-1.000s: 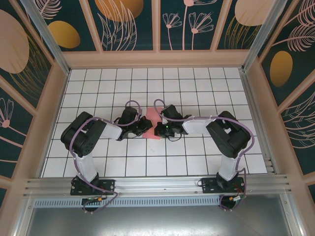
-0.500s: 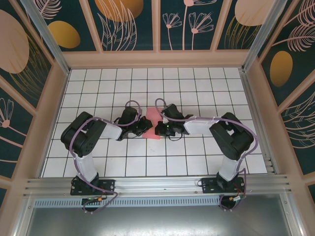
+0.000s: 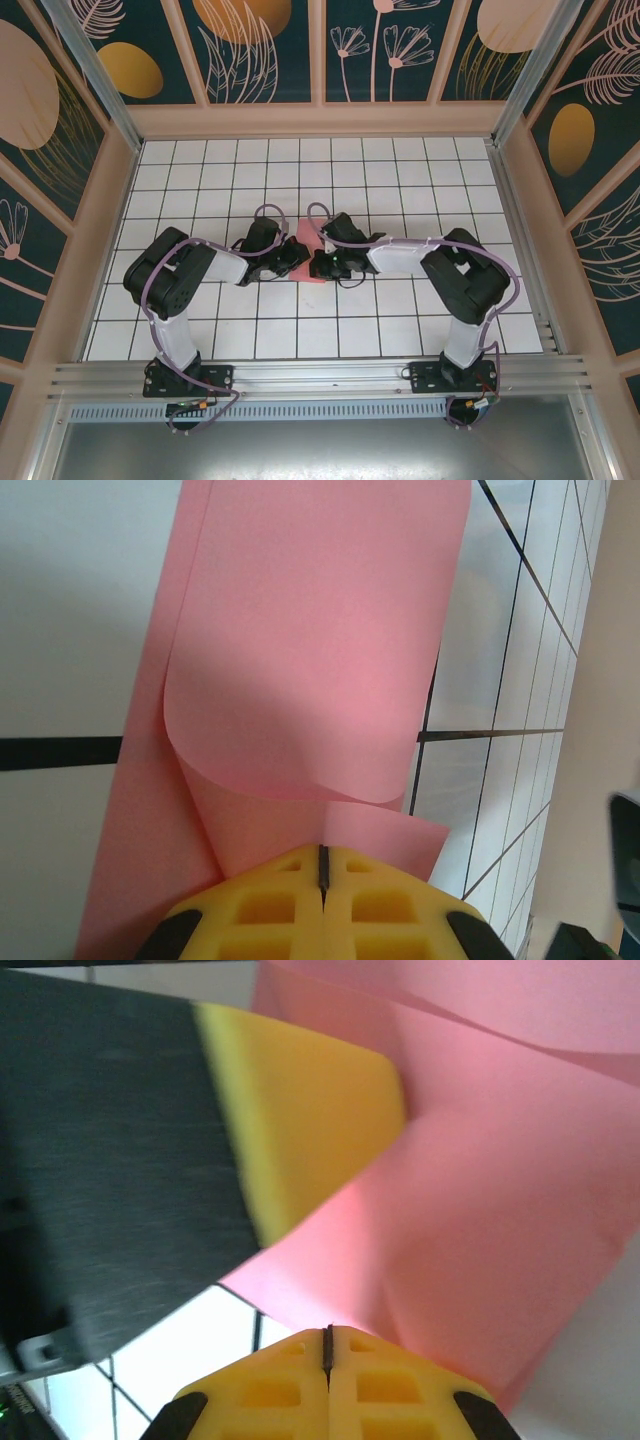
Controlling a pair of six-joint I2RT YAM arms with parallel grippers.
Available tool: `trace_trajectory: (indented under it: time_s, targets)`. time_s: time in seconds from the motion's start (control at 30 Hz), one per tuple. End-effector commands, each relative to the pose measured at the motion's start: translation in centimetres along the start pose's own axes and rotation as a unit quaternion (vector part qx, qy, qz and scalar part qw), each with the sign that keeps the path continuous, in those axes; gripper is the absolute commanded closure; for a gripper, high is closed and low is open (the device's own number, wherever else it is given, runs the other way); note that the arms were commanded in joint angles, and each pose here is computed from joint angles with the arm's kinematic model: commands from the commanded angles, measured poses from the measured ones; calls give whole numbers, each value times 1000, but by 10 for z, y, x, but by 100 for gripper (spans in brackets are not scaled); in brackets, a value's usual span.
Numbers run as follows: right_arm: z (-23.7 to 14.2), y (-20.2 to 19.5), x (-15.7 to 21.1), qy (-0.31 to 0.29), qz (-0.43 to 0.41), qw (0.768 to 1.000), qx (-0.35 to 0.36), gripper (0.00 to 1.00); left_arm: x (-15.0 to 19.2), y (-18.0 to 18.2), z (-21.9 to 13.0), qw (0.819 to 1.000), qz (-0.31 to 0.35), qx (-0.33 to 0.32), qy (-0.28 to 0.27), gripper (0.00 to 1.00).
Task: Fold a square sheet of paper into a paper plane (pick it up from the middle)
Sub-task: Fold the triangle a second time at the center of the table.
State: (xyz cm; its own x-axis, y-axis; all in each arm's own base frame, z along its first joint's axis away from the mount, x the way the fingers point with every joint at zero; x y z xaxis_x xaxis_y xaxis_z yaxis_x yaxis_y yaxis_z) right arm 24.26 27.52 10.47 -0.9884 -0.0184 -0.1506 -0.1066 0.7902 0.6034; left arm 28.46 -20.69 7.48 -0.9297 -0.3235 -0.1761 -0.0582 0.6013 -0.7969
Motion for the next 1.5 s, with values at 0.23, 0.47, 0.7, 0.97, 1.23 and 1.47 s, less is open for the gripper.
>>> trace_trajectory:
  time_s: [0.23, 0.47, 0.7, 0.97, 1.23, 1.47]
  targets:
    - [1, -29, 9, 14, 38, 999, -12, 97, 5, 13, 3, 999, -3, -41, 10, 100]
    - [3, -44, 19, 29, 65, 997, -6, 97, 5, 14, 2, 999, -3, -42, 9, 100]
    - [-3, -51, 26, 34, 86, 996, -20, 96, 4, 14, 2, 999, -6, -46, 5, 100]
    - [-7, -66, 40, 47, 109, 993, -13, 96, 4, 16, 2, 999, -9, -50, 2, 100]
    - [-29, -53, 39, 25, 99, 994, -43, 96, 5, 14, 1, 999, -5, -46, 5, 100]
    - [-43, -13, 5, -34, 74, 991, -104, 96, 3, 11, 2, 999, -4, -39, 4, 100]
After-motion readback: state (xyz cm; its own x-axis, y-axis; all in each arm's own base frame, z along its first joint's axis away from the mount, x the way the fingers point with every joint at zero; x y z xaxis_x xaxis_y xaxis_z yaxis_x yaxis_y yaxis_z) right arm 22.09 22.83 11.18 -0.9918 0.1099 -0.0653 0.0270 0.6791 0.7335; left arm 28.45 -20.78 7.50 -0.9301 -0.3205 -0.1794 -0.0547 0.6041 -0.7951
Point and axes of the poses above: each hand's point on the last joint's axis, 136 mm out from that joint toward the fingers, its own z axis out along the fingers, its own y axis along the line the jaws close on, x = y × z, the point moved 10 cm from there along -z, back along the fingers, and after that the axes turned 5 degrees about z, right-handed, at the moved point
